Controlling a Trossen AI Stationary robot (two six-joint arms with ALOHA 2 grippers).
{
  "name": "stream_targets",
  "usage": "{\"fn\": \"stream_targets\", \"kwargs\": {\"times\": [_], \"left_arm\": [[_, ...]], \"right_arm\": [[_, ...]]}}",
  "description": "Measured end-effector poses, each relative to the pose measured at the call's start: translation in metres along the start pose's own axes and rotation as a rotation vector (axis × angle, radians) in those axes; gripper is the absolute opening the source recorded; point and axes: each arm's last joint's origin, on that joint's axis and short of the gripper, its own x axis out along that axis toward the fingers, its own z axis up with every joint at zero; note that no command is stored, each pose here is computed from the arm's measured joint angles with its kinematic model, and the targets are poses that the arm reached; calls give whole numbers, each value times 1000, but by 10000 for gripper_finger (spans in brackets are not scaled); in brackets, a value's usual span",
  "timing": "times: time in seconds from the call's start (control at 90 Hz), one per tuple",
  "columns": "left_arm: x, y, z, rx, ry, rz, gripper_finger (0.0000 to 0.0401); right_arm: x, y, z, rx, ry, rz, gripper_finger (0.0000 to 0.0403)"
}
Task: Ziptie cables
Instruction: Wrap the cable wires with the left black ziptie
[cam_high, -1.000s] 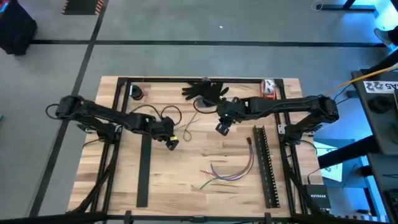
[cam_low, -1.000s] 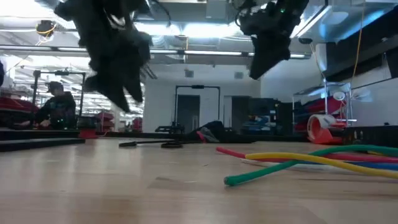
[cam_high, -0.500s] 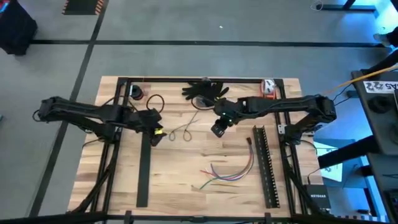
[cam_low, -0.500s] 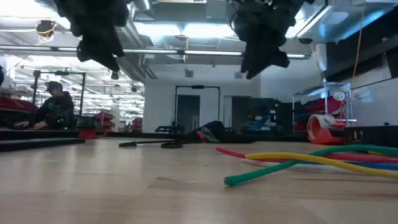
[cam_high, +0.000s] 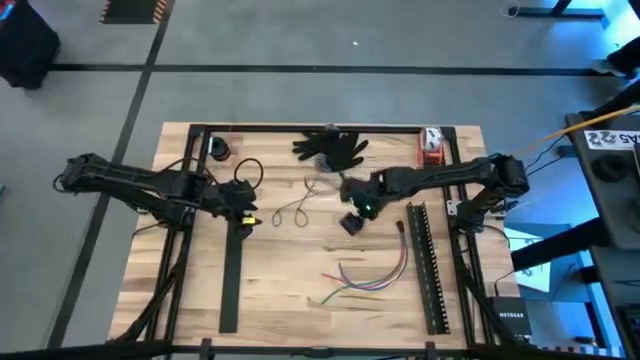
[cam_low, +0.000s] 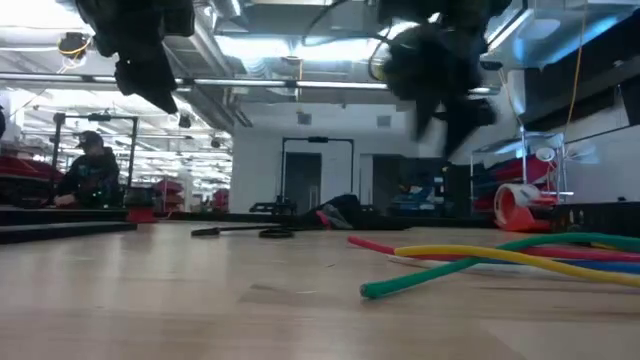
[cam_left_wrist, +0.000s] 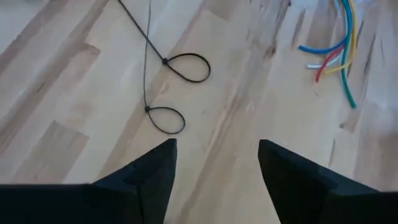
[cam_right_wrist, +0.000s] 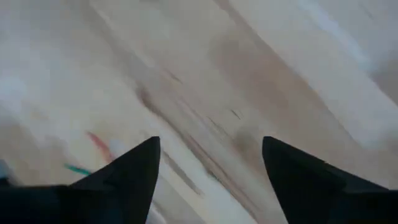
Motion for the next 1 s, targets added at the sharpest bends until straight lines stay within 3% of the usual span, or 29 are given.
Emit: {"fn": "stream_targets", "kwargs": {"times": [0.133,0.3,0.433,0.856,1.0], "left_arm": [[-1,-4,-2,20,-11,9,221],[-1,-5,-2,45,-24,28,221],[-1,-5,-2,59,-24,30,221],[-1,-6,-3,64,-34,41,221],[-1,-7,-4,59,-33,38,221]], "right_arm": [[1,0,-34,-7,127,-167,260],[15,1,-51,49,141,-203,236],[30,-4,-52,88,120,-184,218],[65,-48,-58,174,146,-351,170],[77,-53,-62,184,133,-327,158]]}}
